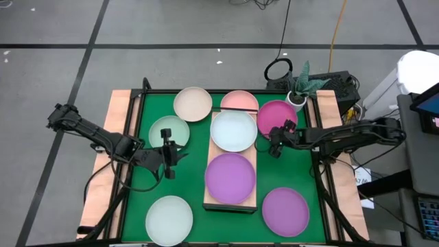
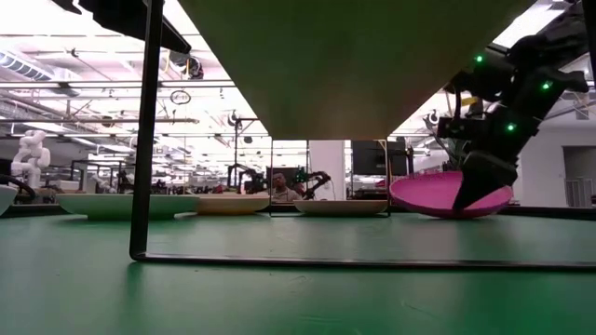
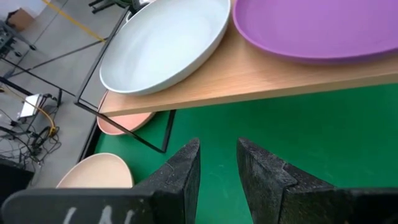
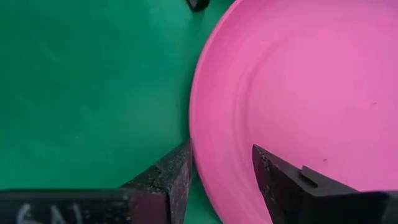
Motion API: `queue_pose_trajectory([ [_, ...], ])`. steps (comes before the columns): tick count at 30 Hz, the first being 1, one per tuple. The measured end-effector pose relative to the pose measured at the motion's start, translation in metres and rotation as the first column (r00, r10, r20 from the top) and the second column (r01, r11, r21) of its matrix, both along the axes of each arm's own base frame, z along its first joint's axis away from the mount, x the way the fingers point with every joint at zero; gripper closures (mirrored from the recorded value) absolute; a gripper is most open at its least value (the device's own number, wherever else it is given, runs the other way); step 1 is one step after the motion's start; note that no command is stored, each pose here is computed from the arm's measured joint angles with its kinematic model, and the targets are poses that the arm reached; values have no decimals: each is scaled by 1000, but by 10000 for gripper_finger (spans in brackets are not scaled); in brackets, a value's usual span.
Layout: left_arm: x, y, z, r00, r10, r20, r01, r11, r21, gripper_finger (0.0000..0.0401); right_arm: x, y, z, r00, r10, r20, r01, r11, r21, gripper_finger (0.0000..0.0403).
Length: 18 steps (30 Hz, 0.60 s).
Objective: Place and stack plates onto a shelf
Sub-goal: Stack the pink plate on top of the gray plate on the shelf
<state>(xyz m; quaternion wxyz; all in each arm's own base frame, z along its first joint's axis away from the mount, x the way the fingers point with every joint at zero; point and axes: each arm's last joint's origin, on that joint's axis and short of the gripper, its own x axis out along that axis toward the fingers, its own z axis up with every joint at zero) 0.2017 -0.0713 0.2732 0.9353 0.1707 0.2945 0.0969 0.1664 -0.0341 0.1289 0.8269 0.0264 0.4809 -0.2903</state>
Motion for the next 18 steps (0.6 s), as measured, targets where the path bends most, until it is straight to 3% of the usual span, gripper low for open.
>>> queue_pose_trajectory([
  [8,0,0,0,1000,-1,-1,1,1000,2,290,2,1,3,998,34,44,-36,999,31,255],
  [18,0,0,0,1000,-1,-1,1,1000,2,290,2,-1,-5,999,18,-27,-18,1000,9,267],
])
